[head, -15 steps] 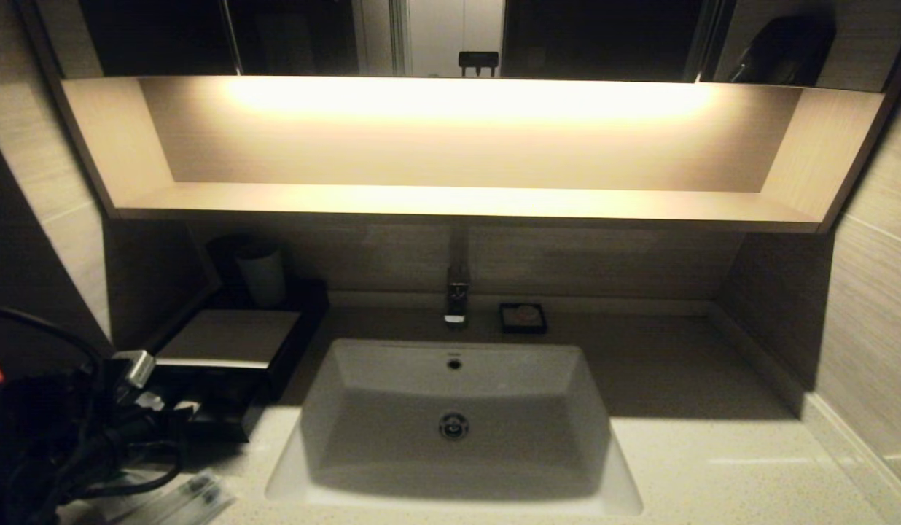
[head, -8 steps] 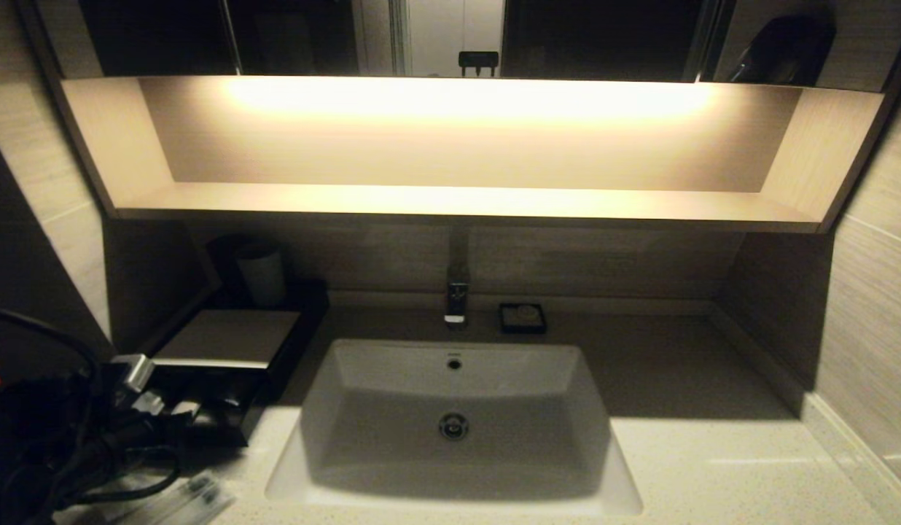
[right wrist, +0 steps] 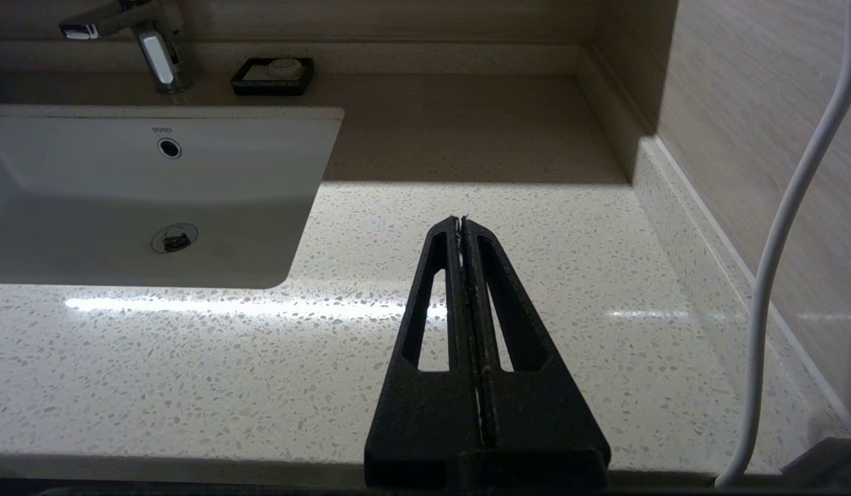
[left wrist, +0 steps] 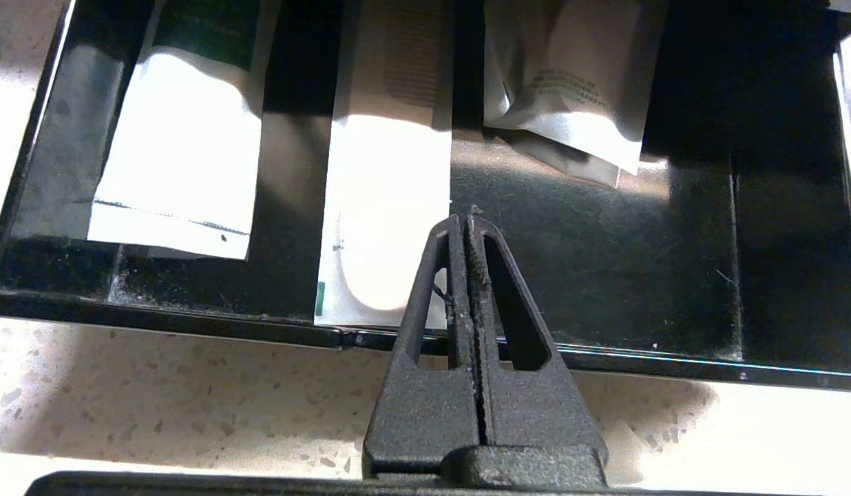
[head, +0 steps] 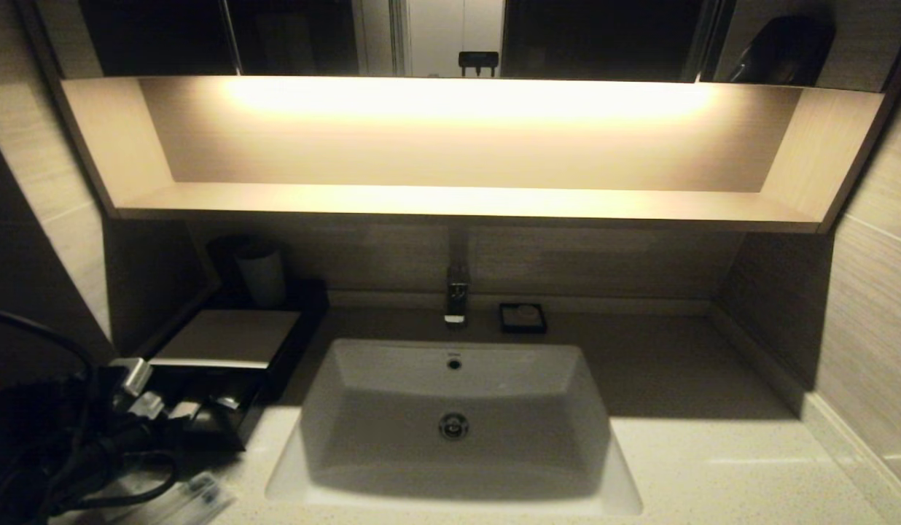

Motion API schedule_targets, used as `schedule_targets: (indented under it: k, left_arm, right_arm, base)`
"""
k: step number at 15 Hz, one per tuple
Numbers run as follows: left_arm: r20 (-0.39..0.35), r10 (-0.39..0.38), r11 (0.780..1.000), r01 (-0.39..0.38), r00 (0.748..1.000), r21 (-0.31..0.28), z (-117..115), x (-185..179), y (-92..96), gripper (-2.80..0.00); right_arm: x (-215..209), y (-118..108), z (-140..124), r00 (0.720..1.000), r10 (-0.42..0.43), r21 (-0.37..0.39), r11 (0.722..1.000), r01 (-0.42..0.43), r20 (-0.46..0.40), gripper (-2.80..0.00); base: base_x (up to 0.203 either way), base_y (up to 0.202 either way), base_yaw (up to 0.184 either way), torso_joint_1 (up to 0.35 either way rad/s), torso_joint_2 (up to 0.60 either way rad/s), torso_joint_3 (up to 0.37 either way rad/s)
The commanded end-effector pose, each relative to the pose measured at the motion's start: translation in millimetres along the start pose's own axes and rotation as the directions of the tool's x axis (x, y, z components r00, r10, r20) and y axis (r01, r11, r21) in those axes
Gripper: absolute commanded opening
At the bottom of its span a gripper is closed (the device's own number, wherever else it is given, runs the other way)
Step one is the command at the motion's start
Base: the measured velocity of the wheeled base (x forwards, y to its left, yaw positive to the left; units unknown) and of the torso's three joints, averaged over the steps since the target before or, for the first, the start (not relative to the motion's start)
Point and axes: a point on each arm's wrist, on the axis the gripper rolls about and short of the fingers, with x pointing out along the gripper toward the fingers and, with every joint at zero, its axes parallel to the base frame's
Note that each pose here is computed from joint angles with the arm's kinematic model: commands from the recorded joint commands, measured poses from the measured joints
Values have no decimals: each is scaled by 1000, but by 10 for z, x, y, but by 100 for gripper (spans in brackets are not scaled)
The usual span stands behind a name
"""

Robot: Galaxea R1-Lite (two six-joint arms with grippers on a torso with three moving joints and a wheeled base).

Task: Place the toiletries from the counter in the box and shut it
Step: Open the drawer

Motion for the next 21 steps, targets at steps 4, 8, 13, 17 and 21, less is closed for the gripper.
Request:
schedule_targets:
  k: [4, 8, 13, 17, 21]
  left_arm:
    - [3, -2, 1000, 2, 1000, 7, -19, -39, -14, -280]
    - [-9, -3, 1000, 3, 1000, 3, -50, -62, -22, -280]
    - [-10, -2, 1000, 2, 1000, 3, -71, -80, -27, -280]
    - [-8, 0, 1000, 0, 1000, 3, -93, -82, -27, -280]
    - [2, 2, 1000, -2, 1000, 5, -79, -95, -25, -280]
  right_arm:
    - [0, 0, -1, 1000, 0, 0, 1000, 0, 0, -280]
    - [0, 0, -1, 1000, 0, 0, 1000, 0, 0, -280]
    - [0, 0, -1, 1000, 0, 0, 1000, 0, 0, -280]
    - [0, 0, -1, 1000, 0, 0, 1000, 0, 0, -280]
    - [0, 0, -1, 1000, 0, 0, 1000, 0, 0, -280]
  base:
    - [0, 0, 0, 0, 0, 0]
    - [0, 0, 0, 0, 0, 0]
    - [0, 0, 0, 0, 0, 0]
    - [0, 0, 0, 0, 0, 0]
    - [0, 0, 0, 0, 0, 0]
